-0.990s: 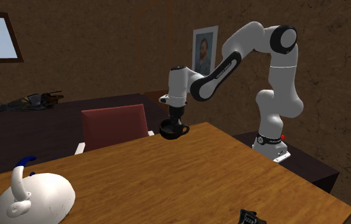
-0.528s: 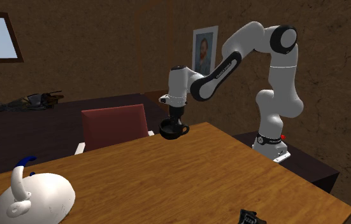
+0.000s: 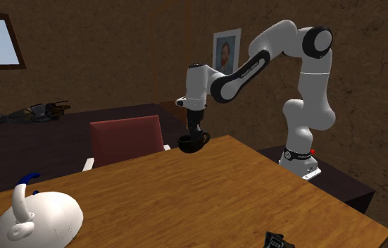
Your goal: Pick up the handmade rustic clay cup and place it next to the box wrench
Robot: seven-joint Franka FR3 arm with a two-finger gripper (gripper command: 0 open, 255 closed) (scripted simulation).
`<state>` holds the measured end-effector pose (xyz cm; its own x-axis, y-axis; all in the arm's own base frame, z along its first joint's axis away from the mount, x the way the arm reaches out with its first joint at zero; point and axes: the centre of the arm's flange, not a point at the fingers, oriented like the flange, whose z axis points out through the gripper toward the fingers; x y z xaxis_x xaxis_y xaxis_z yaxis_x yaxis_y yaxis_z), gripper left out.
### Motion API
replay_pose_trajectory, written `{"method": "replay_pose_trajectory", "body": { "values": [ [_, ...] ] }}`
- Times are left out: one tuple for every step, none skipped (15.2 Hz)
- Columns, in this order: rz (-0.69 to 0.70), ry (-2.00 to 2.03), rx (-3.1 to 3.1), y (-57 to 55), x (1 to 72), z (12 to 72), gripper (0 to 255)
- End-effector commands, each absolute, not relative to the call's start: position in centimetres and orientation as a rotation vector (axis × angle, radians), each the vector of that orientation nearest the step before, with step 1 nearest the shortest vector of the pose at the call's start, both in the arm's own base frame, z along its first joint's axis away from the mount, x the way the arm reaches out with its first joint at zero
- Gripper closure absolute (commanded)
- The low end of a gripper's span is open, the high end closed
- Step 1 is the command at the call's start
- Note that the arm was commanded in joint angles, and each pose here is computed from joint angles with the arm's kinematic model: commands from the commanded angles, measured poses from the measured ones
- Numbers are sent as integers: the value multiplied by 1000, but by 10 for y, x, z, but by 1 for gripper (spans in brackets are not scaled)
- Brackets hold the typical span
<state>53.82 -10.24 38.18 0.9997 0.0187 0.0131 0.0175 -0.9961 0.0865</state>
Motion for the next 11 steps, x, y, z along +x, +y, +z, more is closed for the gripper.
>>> {"method": "replay_pose_trajectory", "body": {
  "values": [
    [21, 28, 3055, -103, 538, 392, 255],
    [21, 28, 3055, -103, 538, 398, 255],
    [21, 28, 3055, -103, 538, 403, 255],
    [21, 28, 3055, -103, 538, 408, 255],
    [21, 28, 3055, -103, 538, 413, 255],
    [21, 28, 3055, -103, 538, 419, 255],
    [21, 28, 3055, -103, 538, 424, 255],
    [21, 28, 3055, -103, 538, 429, 255],
    [21, 28, 3055, -103, 538, 434, 255],
    [21, 28, 3055, -103, 538, 440, 255],
    [21, 28, 3055, -103, 538, 445, 255]
  ]
}}
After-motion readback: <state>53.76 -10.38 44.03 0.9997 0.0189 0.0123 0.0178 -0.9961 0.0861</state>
